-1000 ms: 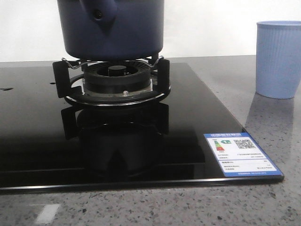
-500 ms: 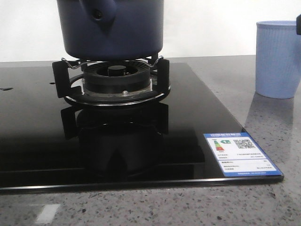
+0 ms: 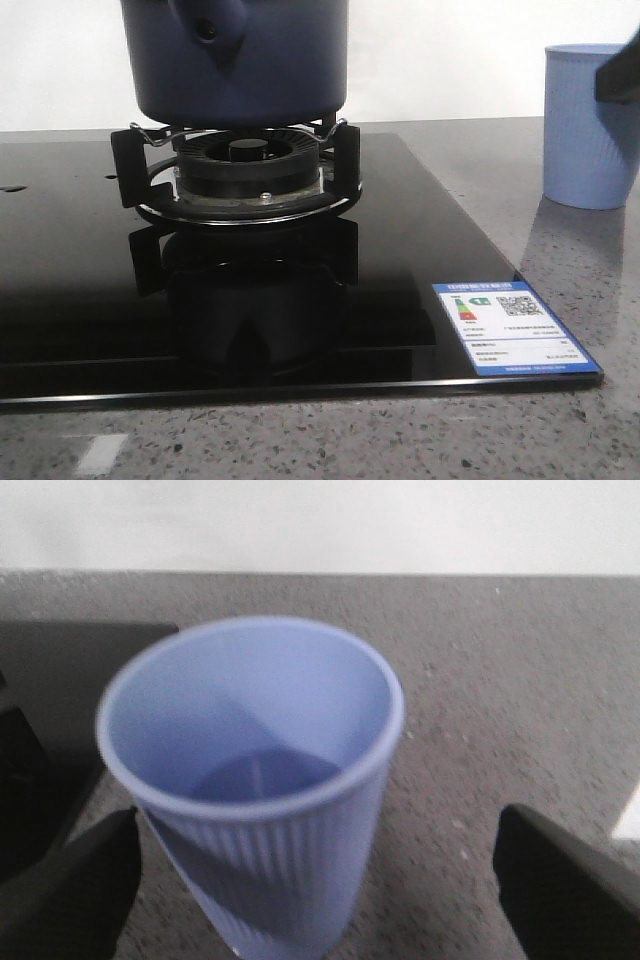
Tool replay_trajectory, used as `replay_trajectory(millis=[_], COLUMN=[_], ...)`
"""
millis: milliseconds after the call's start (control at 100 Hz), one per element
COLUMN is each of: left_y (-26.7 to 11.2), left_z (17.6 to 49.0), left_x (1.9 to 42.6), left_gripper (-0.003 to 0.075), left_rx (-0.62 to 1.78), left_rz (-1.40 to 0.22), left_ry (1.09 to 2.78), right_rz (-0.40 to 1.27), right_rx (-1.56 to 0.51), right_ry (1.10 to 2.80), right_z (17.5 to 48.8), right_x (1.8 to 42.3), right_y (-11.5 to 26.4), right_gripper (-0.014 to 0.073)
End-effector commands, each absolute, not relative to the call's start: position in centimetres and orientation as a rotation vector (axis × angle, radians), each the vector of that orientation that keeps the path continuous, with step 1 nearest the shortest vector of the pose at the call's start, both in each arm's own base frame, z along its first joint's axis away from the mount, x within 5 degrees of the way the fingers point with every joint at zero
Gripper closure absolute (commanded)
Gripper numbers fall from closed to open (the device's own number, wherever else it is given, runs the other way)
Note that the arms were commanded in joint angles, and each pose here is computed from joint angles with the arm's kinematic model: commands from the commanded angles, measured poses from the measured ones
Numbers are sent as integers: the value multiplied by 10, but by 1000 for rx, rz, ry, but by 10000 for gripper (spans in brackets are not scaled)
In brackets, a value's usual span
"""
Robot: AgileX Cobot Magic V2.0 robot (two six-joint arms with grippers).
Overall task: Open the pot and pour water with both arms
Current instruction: 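Move the right gripper to the light blue cup and grasp it, then lift the cup with the right gripper and tilt it to pour water into the pot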
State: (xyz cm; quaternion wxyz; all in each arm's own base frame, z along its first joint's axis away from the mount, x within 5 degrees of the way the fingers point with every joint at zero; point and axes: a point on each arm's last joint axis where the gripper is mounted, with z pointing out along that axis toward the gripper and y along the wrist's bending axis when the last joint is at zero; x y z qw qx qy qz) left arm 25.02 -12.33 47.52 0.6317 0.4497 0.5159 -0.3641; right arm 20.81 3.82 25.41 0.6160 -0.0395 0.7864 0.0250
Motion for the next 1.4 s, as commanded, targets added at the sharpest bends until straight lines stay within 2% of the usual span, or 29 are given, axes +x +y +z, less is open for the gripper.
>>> replay_trajectory(millis=[0, 840, 920, 1090, 1180, 1390], left_y=[-121, -121, -121, -121, -121, -120], left_z=[502, 502, 502, 502, 502, 505], left_x=[233, 234, 234, 234, 234, 230], left_gripper=[477, 477, 477, 477, 477, 477], left_rx=[959, 957, 957, 957, 957, 946], left_rz=[-883, -882, -882, -882, -882, -898], left_ry=[1074, 1074, 1074, 1074, 1074, 1083], right_rz=[39, -18, 2, 11, 13, 15], right_rx=[-95, -49, -27, -27, -30, -50], right_ry=[1674, 1647, 1648, 1655, 1664, 1645], right_z=[277, 251, 251, 251, 250, 255], right_x=[217, 251, 251, 251, 250, 248], right_y=[42, 49, 49, 50, 50, 51], right_gripper=[-52, -43, 9, 204, 274, 297])
